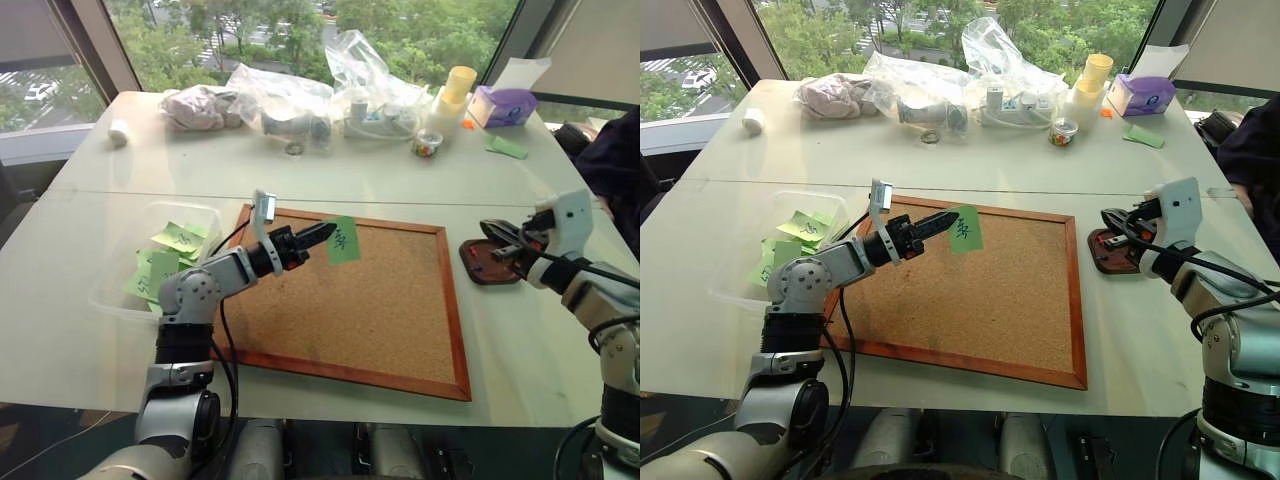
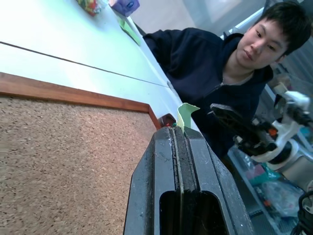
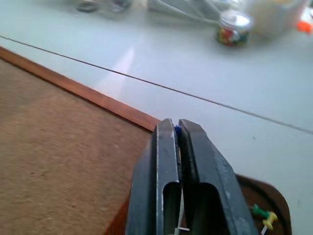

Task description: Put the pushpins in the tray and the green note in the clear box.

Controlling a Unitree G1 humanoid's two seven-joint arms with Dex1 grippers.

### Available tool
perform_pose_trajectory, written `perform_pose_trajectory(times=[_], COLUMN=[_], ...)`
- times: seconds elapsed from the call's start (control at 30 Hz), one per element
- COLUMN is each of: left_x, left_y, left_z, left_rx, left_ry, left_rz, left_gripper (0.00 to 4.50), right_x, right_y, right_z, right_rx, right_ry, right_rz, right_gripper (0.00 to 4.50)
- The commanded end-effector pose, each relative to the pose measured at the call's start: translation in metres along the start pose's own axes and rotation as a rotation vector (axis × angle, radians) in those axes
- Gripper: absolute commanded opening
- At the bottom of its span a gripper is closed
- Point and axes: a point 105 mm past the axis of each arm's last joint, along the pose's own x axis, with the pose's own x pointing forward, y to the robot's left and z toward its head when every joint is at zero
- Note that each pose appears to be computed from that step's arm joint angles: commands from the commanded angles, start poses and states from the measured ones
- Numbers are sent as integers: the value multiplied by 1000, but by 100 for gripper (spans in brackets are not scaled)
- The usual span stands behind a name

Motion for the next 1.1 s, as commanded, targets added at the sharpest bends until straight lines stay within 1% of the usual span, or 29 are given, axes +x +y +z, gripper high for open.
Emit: perform_pose_trajectory(times=[0.03, 0.13, 0.23, 0.33, 0.5, 0.53, 0.57, 0.87, 1.03, 1.1], left_x=[-1, -2, -4, -5, -6, -7, -7, -7, -6, -5], left_y=[-10, -8, -8, -7, -7, -7, -7, -7, -8, -8], left_z=[10, 9, 8, 7, 5, 5, 5, 1, 1, 1], left_rx=[54, 55, 53, 52, 54, 54, 53, 46, 45, 47], left_ry=[-44, -52, -60, -60, -61, -62, -64, -60, -60, -60], left_rz=[-20, -10, -2, 1, 9, 11, 12, 14, 11, 11], left_gripper=[4, 4, 4, 0, 0, 0, 0, 0, 0, 0], right_x=[-4, -2, 0, 3, 6, 6, 6, 2, 0, -1], right_y=[-26, -29, -32, -31, -30, -30, -30, -34, -38, -38], right_z=[-10, -28, -39, -45, -46, -47, -48, -51, -61, -58], right_rx=[0, 21, 45, 72, 88, 90, 87, 84, 92, 110], right_ry=[-5, 30, 45, 41, 28, 28, 30, 29, 41, 22], right_rz=[-112, -115, -116, -111, -110, -109, -108, -120, -140, -135], right_gripper=[0, 0, 0, 96, 362, 411, 448, 448, 448, 448])
